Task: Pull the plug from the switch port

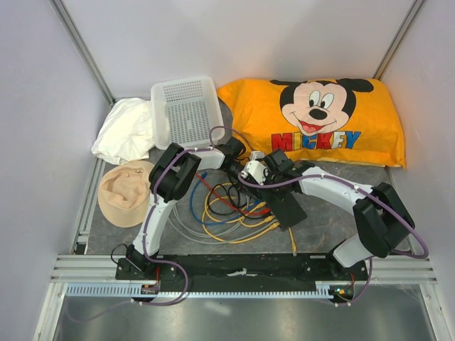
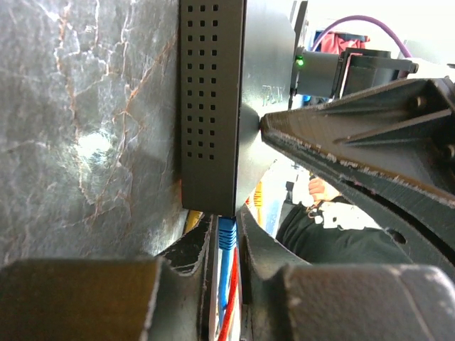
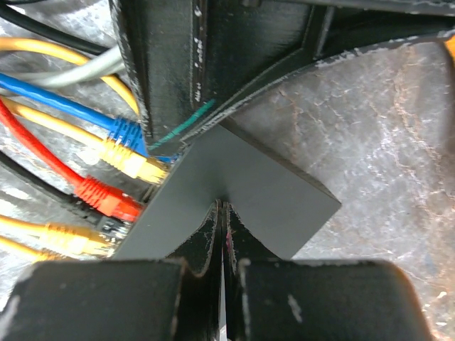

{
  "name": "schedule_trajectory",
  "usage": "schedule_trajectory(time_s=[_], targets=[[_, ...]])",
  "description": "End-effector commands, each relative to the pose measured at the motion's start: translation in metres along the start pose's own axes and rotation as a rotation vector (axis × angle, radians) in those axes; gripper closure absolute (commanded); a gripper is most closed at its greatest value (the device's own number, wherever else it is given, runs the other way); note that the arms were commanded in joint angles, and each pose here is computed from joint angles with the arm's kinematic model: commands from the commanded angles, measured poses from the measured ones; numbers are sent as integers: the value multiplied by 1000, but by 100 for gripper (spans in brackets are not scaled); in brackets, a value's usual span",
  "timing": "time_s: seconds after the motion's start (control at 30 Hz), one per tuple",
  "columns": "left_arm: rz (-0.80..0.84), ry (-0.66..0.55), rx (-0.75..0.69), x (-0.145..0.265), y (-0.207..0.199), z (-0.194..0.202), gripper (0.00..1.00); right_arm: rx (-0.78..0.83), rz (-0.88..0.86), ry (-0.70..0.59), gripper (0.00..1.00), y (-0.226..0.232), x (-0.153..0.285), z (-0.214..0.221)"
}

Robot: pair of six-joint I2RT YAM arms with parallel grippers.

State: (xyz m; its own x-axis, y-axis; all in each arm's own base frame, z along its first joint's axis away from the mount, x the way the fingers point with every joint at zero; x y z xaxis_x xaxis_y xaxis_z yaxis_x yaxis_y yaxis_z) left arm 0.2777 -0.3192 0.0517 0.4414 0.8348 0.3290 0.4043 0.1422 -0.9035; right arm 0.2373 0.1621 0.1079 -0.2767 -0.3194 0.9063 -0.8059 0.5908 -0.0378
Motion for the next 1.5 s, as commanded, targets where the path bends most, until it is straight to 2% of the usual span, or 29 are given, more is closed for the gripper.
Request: schedule_trajectory(time_s=[0.0, 0.33, 0.57, 1.0, 1.23, 1.37, 1.43, 1.47], targets=[[-44, -7, -17, 12, 33, 8, 99, 17, -15, 167, 100, 7, -17, 46], [-73, 41, -9, 12, 41, 35, 98, 12, -27, 173, 100, 10, -23, 52], [-34, 6, -52, 11, 36, 44, 98, -23, -45, 181, 100, 13, -27, 53], [-109, -21, -207, 33, 4, 36, 98, -28, -26, 168, 100, 7, -31, 39], [-171, 44, -300, 59, -12, 36, 98, -8, 6, 146, 100, 1, -28, 29], [-274, 56, -393, 79, -32, 30, 70, 1, 31, 139, 100, -3, -26, 28], [-309, 25, -432, 91, -50, 30, 62, 4, 37, 137, 100, -3, -25, 28], [-366, -8, -497, 104, -72, 24, 56, 4, 36, 138, 100, -3, -25, 29]])
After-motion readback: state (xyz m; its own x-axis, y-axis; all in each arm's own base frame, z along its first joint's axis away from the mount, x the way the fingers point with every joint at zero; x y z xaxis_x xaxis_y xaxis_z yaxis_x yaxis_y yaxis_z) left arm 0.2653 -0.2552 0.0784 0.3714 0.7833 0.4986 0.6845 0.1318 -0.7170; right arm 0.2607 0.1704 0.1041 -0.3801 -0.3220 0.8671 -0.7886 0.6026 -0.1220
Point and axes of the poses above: each gripper's point midway between its finger pads, its own x axis back along the fingers, its own y axis along the line the jaws close on, z = x × y, the point moved 7 cm from there along x, back along the fingers, and after that the axes turned 11 degrees about -x, right-handed, at the moved point
